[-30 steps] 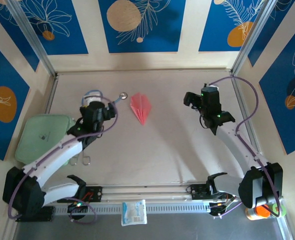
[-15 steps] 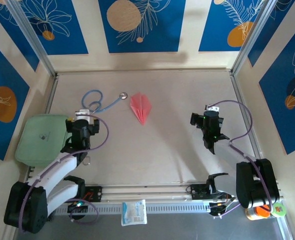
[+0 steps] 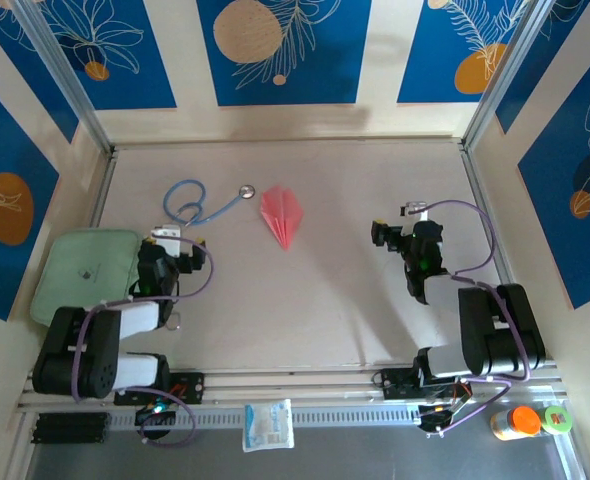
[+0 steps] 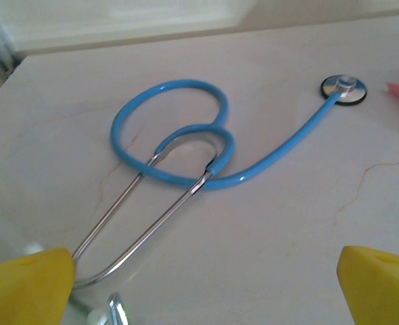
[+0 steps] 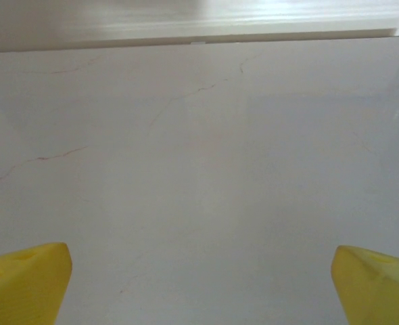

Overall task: Fold a paper plane with a square sheet of paper (pick it up from the middle)
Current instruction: Reset both arms

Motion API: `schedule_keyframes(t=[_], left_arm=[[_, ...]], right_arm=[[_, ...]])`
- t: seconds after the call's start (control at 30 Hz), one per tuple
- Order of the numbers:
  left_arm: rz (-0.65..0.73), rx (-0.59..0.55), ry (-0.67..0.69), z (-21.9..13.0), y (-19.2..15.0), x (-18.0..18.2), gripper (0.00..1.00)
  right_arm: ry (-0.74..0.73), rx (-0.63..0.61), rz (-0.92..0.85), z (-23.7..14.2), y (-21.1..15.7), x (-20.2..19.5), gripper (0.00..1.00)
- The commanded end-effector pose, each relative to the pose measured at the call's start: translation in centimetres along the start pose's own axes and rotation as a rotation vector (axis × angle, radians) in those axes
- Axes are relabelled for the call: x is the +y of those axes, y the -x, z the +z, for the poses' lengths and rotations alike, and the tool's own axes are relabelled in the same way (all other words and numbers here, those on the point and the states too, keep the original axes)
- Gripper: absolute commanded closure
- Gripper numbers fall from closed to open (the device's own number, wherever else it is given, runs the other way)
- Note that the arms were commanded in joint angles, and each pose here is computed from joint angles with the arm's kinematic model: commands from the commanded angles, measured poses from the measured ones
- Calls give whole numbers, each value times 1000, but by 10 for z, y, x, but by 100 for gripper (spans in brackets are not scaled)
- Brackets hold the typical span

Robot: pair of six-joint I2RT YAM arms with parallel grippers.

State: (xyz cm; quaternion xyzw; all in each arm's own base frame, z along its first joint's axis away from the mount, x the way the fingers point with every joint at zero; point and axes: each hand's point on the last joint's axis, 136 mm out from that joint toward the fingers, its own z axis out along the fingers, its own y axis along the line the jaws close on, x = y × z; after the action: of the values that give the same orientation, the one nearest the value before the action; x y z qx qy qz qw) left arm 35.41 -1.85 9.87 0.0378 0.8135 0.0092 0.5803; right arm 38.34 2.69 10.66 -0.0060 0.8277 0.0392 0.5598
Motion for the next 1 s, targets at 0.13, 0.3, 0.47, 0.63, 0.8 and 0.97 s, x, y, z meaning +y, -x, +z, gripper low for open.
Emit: schedule_keyframes(t=[0.13, 0.3, 0.47, 0.63, 0.8, 0.97], left_arm=[[4, -101, -90, 20, 19, -9, 1], [-2, -67, -80, 33, 10, -8, 1], [1, 13, -79, 45, 7, -7, 1], [4, 1, -81, 43, 8, -8, 1], [4, 3, -81, 43, 7, -8, 1], [4, 12, -83, 44, 6, -8, 1]], right_arm=[[75, -43, -1, 7, -1, 6, 1], [79, -4, 18, 16, -7, 3, 1], [91, 13, 41, 17, -8, 1, 1], [94, 16, 43, 17, -8, 0, 1], [94, 16, 44, 17, -8, 0, 1], [94, 15, 45, 18, -8, 0, 1]])
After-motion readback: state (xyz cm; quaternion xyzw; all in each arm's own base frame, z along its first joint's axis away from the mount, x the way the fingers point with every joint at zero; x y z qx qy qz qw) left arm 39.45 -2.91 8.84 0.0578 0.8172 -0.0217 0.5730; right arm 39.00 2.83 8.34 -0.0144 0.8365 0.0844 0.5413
